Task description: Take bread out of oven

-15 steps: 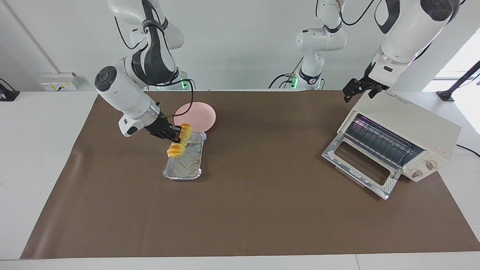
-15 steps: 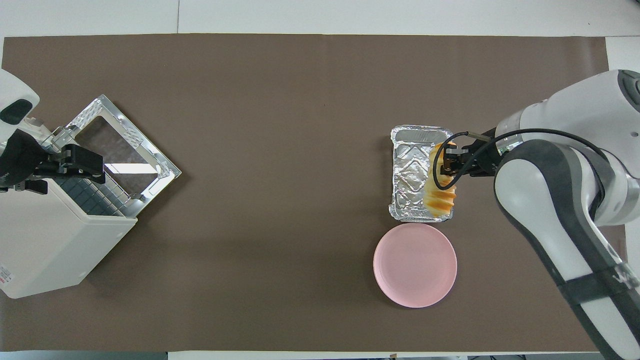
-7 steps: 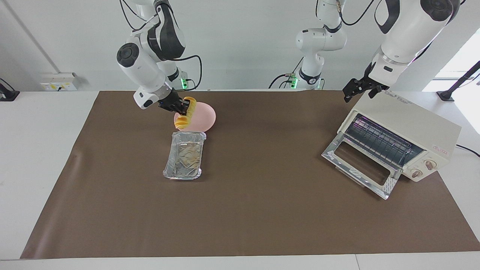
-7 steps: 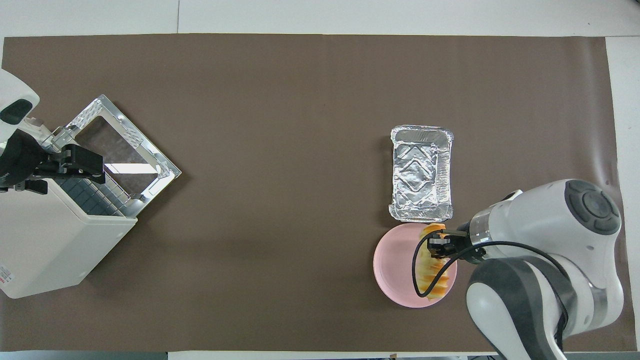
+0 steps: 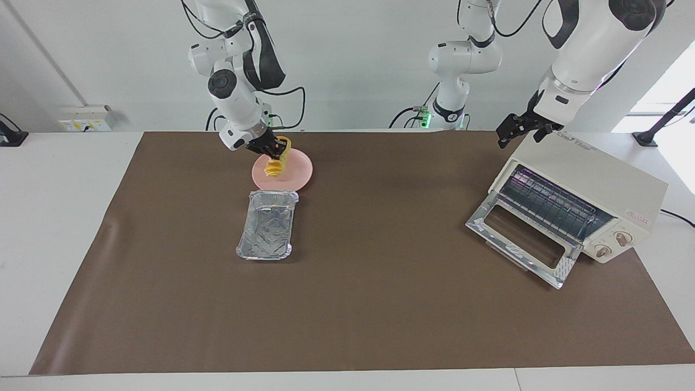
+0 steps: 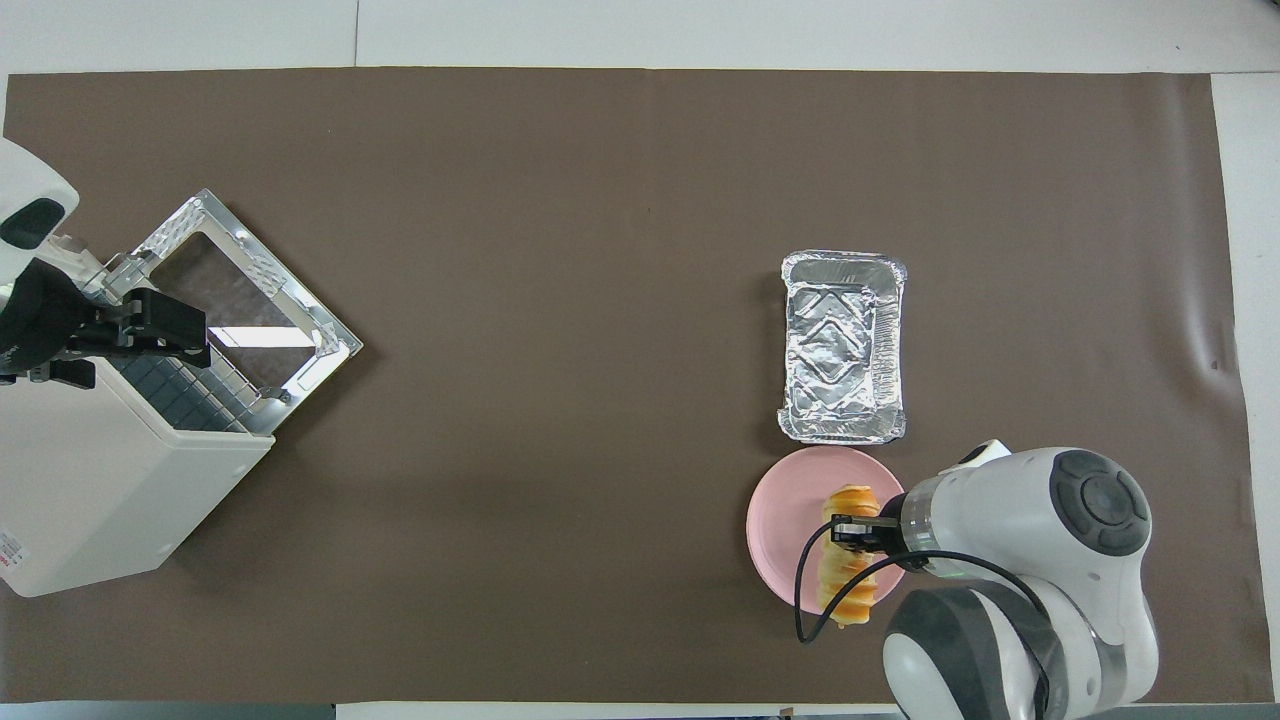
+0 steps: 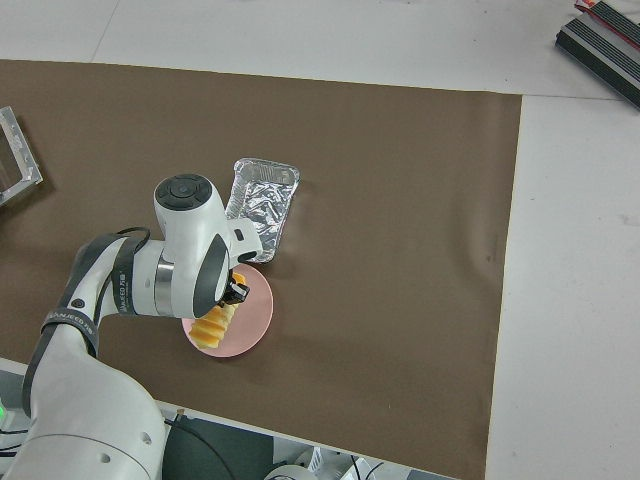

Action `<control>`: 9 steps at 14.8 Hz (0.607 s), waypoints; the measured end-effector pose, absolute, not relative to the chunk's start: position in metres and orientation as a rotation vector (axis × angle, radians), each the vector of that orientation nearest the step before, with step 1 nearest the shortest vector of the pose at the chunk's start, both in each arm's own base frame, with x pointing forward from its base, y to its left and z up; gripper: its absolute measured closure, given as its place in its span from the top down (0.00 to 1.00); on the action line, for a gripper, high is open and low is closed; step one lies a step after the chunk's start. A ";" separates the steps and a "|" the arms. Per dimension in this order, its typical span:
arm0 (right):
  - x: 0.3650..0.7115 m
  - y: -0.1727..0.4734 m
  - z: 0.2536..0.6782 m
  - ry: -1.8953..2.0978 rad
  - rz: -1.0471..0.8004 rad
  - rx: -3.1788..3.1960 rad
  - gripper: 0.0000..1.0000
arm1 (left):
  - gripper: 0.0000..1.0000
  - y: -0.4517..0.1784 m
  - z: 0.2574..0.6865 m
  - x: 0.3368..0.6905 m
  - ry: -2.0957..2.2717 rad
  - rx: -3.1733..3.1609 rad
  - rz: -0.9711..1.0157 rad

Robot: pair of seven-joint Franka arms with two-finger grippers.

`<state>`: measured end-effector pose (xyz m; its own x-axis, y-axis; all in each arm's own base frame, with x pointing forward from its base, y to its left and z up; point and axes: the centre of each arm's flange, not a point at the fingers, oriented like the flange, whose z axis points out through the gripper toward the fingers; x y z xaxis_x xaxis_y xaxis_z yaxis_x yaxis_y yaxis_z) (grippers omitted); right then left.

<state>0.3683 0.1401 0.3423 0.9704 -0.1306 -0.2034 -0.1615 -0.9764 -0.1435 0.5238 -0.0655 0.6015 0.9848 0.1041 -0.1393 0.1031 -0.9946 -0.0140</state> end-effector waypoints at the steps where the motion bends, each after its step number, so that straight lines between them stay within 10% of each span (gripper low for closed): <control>1: 0.367 0.143 0.335 0.213 0.272 -2.964 0.07 | 1.00 -0.065 0.602 0.524 -0.163 -3.123 0.220; 9: 0.370 0.153 0.308 0.196 0.231 -2.978 0.07 | 1.00 -0.065 0.602 0.524 -0.163 -3.123 0.220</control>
